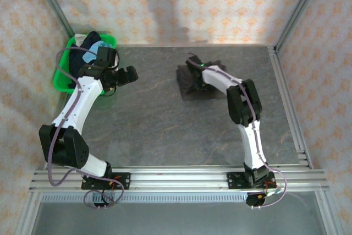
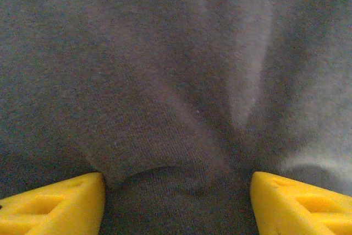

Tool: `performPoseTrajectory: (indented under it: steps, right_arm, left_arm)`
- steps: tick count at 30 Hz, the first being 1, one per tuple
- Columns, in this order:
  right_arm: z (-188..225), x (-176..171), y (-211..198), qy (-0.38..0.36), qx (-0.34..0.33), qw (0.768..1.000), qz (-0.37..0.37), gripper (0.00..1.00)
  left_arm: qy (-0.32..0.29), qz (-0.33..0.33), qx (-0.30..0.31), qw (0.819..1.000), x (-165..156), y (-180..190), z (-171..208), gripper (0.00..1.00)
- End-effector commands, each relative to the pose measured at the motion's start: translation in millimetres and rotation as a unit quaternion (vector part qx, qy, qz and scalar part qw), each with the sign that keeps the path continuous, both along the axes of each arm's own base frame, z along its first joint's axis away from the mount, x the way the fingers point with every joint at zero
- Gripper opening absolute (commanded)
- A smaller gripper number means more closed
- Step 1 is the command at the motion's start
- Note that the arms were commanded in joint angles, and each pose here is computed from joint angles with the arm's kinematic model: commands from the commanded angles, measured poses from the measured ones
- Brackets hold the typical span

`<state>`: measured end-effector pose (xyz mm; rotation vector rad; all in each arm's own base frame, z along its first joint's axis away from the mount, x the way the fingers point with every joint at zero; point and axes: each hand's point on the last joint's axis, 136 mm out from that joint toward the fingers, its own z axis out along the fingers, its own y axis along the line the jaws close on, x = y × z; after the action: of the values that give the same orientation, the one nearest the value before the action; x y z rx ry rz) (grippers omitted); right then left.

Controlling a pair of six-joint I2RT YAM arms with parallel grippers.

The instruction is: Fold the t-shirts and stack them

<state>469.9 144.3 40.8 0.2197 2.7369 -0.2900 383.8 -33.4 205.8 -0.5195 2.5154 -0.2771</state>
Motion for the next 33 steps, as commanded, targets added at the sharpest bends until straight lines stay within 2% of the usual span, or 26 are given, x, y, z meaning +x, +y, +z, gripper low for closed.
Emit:
performPoseTrajectory:
  steps: [1, 6, 9, 13, 19, 22, 28, 33]
  right_arm:
    - [-16.4, 2.5, -76.6, 0.083, -0.073, 0.994, 0.002, 0.7]
    - [-27.0, 32.6, -129.9, 0.116, -0.05, 0.992, 0.0, 0.7]
    - [-20.6, 46.0, -169.4, 0.108, -0.022, 0.992, -0.056, 0.7]
    - [-15.4, 64.9, -188.7, 0.075, 0.026, 0.996, -0.05, 0.7]
    - [-16.0, 69.4, -229.2, 0.077, -0.01, 0.993, -0.084, 0.71]
    - [-18.0, 76.7, -240.5, 0.057, 0.008, 0.991, -0.117, 0.71]
    - [-16.5, 90.4, -256.9, 0.024, -0.007, 0.987, -0.159, 0.71]
    - [19.5, 97.7, -248.0, -0.017, 0.03, 0.984, -0.176, 0.71]
  left_arm:
    - [-0.017, 0.01, 0.024, 1.0, -7.4, 12.1, 14.3, 1.0]
    - [-0.013, 0.016, 0.034, 0.999, -8.3, 16.8, 13.0, 1.0]
    - [-0.013, 0.019, 0.036, 0.999, -9.1, 19.5, 14.7, 1.0]
    - [-0.016, 0.019, 0.036, 0.999, -10.8, 19.9, 17.6, 1.0]
    - [-0.019, 0.026, 0.043, 0.999, -12.7, 23.8, 19.1, 1.0]
    - [-0.018, 0.032, 0.049, 0.998, -13.5, 26.7, 18.2, 1.0]
    - [-0.01, 0.042, 0.064, 0.997, -17.1, 32.8, 12.8, 1.0]
    - [-0.01, 0.06, 0.085, 0.994, -20.1, 42.6, 7.3, 1.0]
